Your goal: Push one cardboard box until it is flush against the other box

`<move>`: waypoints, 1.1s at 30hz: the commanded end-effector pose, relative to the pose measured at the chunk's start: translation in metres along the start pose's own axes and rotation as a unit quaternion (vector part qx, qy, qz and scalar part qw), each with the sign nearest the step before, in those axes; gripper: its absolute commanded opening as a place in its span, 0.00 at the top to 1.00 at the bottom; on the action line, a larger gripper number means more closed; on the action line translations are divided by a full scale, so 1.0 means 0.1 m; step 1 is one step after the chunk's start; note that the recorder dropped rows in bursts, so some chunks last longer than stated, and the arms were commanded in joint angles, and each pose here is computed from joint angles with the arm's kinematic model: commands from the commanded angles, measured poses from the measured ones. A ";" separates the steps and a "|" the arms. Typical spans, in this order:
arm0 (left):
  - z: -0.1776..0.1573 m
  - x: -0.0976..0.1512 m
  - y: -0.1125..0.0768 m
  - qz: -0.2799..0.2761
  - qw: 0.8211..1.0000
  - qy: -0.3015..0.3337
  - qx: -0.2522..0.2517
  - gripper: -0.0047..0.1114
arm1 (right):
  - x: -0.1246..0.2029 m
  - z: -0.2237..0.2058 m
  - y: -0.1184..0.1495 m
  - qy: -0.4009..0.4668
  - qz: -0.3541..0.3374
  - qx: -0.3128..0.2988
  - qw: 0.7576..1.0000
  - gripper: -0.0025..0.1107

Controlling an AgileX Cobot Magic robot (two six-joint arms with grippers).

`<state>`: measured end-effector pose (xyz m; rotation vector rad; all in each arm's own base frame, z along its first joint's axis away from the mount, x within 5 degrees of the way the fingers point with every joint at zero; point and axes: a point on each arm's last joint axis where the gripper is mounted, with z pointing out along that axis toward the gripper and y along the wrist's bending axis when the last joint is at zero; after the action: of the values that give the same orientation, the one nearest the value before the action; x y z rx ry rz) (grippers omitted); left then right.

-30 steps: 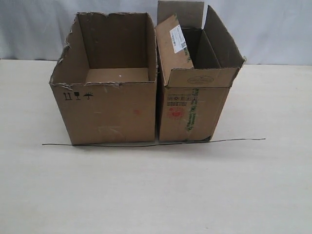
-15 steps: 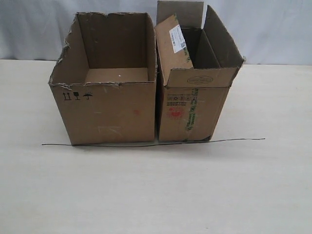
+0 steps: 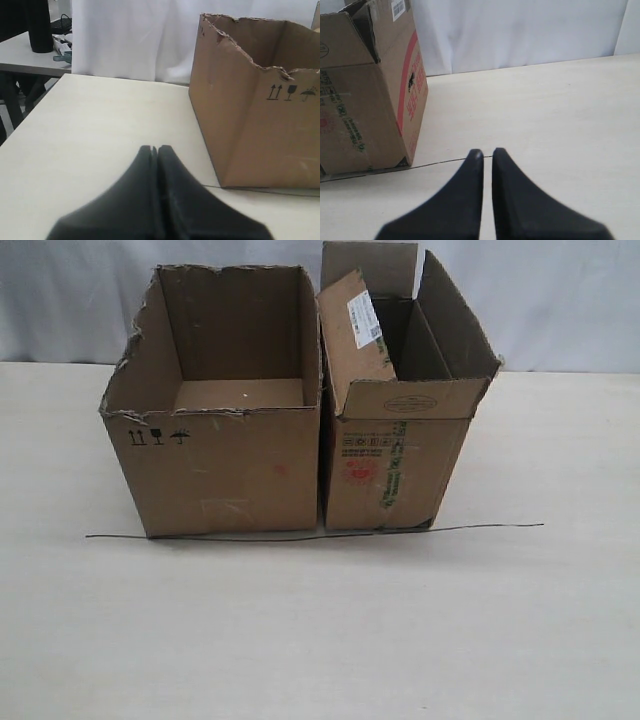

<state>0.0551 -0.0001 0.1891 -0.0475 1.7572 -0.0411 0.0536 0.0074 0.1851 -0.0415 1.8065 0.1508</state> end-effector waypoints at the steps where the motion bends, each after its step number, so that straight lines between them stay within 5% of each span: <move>1: 0.00 0.00 0.00 0.012 1.000 -0.002 0.004 0.96 | 0.01 0.00 0.00 0.000 0.000 -0.001 1.000 0.93; 33: 0.00 0.01 -0.01 0.031 0.999 -0.001 0.016 0.96 | 0.01 0.00 0.00 0.000 0.000 -0.001 1.000 0.93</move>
<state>0.0550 -0.0013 0.1889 0.0241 1.7597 -0.0269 0.0536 0.0074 0.1851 -0.0415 1.8065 0.1508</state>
